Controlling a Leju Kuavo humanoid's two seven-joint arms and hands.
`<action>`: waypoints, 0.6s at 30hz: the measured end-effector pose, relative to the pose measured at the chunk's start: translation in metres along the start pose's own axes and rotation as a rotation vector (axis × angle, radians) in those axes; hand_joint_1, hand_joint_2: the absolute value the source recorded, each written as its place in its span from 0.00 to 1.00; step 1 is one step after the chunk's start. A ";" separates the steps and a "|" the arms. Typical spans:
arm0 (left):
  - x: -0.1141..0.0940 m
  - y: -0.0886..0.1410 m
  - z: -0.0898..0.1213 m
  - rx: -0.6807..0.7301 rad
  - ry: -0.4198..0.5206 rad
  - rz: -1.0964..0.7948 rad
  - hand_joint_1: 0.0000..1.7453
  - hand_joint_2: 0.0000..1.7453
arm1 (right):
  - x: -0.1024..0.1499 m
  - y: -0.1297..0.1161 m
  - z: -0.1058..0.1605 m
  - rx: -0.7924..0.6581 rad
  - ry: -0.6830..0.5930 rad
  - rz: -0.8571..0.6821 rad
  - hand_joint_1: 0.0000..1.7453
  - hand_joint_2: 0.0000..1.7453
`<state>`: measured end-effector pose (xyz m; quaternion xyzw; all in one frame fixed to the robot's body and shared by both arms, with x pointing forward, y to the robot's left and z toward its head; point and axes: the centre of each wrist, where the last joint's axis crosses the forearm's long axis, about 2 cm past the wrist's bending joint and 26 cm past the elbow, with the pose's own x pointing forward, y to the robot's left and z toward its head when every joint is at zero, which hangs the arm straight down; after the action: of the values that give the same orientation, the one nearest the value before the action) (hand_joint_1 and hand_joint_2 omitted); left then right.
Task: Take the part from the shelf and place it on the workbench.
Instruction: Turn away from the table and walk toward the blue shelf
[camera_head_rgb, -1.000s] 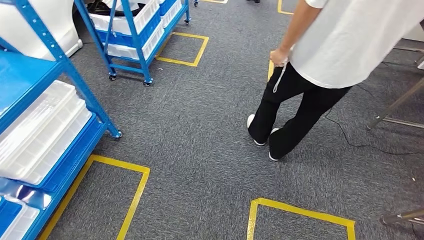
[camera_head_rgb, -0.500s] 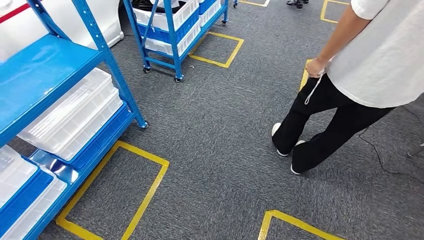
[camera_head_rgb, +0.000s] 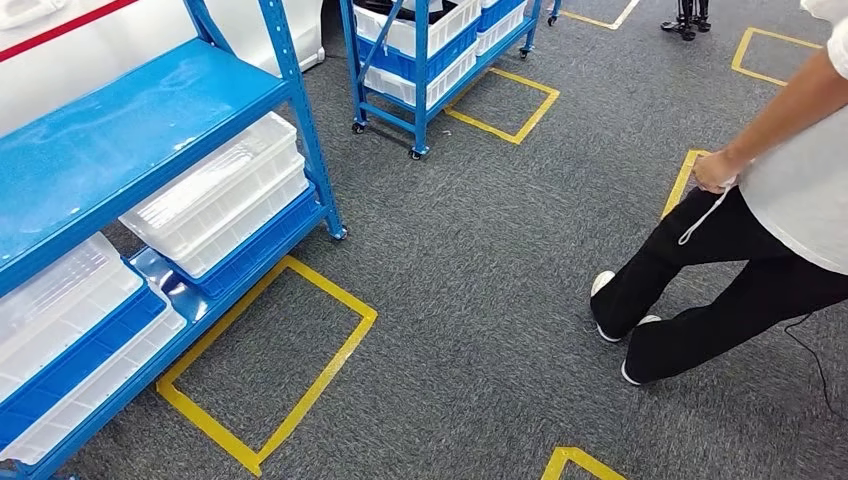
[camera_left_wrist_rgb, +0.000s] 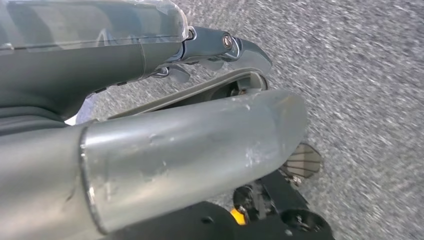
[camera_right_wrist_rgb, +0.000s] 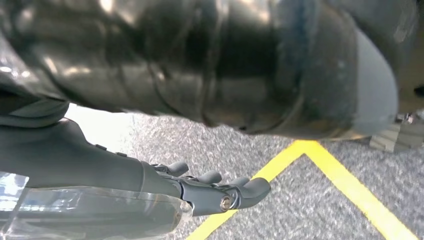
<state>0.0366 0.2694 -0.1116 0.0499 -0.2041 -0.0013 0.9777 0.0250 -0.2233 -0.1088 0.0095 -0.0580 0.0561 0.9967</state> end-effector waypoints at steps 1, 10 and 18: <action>0.000 0.000 0.000 0.000 0.001 0.000 0.00 0.00 | 0.000 0.000 0.000 0.000 0.001 0.000 0.00 0.00; 0.001 0.000 0.000 0.000 0.000 -0.003 0.00 0.00 | -0.003 0.000 0.000 0.001 0.013 -0.007 0.00 0.00; 0.001 0.000 0.000 0.003 0.004 -0.009 0.00 0.00 | -0.003 0.001 0.000 0.001 0.011 0.000 0.00 0.00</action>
<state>0.0376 0.2695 -0.1115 0.0524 -0.2020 -0.0050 0.9780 0.0222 -0.2231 -0.1089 0.0099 -0.0524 0.0564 0.9970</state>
